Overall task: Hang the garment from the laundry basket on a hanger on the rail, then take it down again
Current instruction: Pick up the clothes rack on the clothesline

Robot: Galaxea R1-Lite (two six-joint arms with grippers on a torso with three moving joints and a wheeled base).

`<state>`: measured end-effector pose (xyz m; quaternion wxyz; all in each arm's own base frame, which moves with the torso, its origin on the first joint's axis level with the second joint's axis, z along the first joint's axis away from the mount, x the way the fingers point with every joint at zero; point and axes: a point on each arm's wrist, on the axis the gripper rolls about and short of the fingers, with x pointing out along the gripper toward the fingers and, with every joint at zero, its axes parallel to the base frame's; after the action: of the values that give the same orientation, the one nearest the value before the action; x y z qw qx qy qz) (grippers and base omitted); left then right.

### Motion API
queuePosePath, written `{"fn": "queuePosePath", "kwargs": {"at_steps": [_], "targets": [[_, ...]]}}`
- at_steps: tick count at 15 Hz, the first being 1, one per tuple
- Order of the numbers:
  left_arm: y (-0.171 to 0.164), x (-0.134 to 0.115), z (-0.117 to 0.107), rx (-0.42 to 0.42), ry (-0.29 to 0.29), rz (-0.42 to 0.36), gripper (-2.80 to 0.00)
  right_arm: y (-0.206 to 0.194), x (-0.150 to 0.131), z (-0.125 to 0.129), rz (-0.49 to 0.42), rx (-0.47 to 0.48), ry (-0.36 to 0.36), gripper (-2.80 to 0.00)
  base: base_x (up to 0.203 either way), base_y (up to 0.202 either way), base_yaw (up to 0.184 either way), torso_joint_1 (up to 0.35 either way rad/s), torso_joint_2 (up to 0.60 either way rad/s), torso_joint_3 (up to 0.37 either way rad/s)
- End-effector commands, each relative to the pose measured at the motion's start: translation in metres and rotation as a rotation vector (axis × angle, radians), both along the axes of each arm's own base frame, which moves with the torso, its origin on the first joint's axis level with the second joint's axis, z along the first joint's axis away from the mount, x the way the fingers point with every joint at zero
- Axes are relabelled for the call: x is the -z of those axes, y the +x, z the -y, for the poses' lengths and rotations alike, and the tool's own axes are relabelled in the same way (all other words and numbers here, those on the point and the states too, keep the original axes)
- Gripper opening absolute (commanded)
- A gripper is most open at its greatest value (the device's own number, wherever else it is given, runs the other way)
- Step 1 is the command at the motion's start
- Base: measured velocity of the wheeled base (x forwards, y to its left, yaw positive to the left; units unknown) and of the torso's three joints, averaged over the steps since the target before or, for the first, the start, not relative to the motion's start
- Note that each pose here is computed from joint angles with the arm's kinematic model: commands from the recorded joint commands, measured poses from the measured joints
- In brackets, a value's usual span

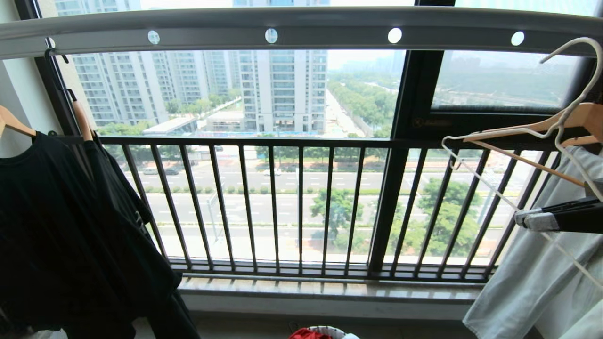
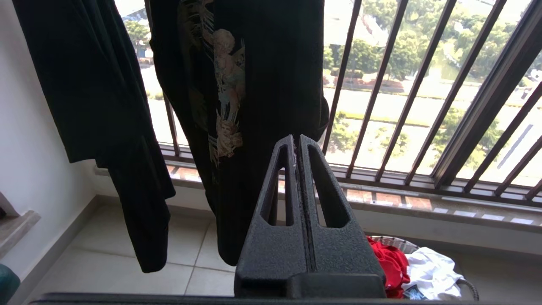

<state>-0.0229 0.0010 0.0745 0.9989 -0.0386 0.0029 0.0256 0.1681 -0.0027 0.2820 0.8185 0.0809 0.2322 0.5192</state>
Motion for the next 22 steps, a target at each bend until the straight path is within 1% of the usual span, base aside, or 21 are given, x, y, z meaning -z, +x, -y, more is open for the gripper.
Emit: {"fn": "queuePosePath", "kwargs": {"at_steps": [1,2,3,5,6,7,8,9,15,17,20,22], "targets": [[0.0,0.0,0.0,-0.003,-0.001,-0.001,-2.8,0.011,0.012,0.0,-0.059,-0.053,0.072,-2.8,0.0,0.0,0.0,0.0,0.0,0.0],[0.0,0.0,0.0,-0.001,-0.001,-0.001,-2.8,0.017,0.016,-0.001,-0.075,-0.077,0.097,-2.8,0.0,0.0,0.0,0.0,0.0,0.0],[0.0,0.0,0.0,-0.001,-0.001,-0.001,-2.8,0.022,0.02,-0.002,-0.083,-0.097,0.106,-2.8,0.0,0.0,0.0,0.0,0.0,0.0],[0.0,0.0,0.0,-0.001,-0.001,-0.001,-2.8,0.032,0.029,-0.012,-0.094,-0.162,0.104,-2.8,0.0,0.0,0.0,0.0,0.0,0.0],[0.0,0.0,0.0,-0.002,-0.001,-0.001,-2.8,0.036,0.03,-0.02,-0.078,-0.202,0.099,-2.8,0.0,0.0,0.0,0.0,0.0,0.0],[0.0,0.0,0.0,-0.001,-0.001,-0.001,-2.8,0.04,0.03,-0.025,-0.039,-0.227,0.095,-2.8,0.0,0.0,0.0,0.0,0.0,0.0],[0.0,0.0,0.0,-0.002,-0.001,-0.001,-2.8,0.04,0.034,-0.029,-0.041,-0.245,0.095,-2.8,0.0,0.0,0.0,0.0,0.0,0.0],[0.0,0.0,0.0,-0.003,-0.001,-0.001,-2.8,0.04,0.037,-0.032,-0.049,-0.257,0.096,-2.8,0.0,0.0,0.0,0.0,0.0,0.0],[0.0,0.0,0.0,-0.003,-0.001,-0.001,-2.8,0.037,0.038,-0.031,-0.048,-0.26,0.098,-2.8,0.0,0.0,0.0,0.0,0.0,0.0],[0.0,0.0,0.0,-0.001,-0.001,-0.001,-2.8,0.036,0.042,-0.035,-0.063,-0.287,0.114,-2.8,0.0,0.0,0.0,0.0,0.0,0.0],[0.0,0.0,0.0,-0.003,-0.001,-0.001,-2.8,0.032,0.064,-0.045,-0.029,-0.378,0.118,-2.8,0.0,0.0,0.0,0.0,0.0,0.0],[0.0,0.0,0.0,-0.001,-0.001,-0.001,-2.8,0.021,0.077,-0.062,-0.02,-0.489,0.116,-2.8,0.0,0.0,0.0,0.0,0.0,0.0]]}}
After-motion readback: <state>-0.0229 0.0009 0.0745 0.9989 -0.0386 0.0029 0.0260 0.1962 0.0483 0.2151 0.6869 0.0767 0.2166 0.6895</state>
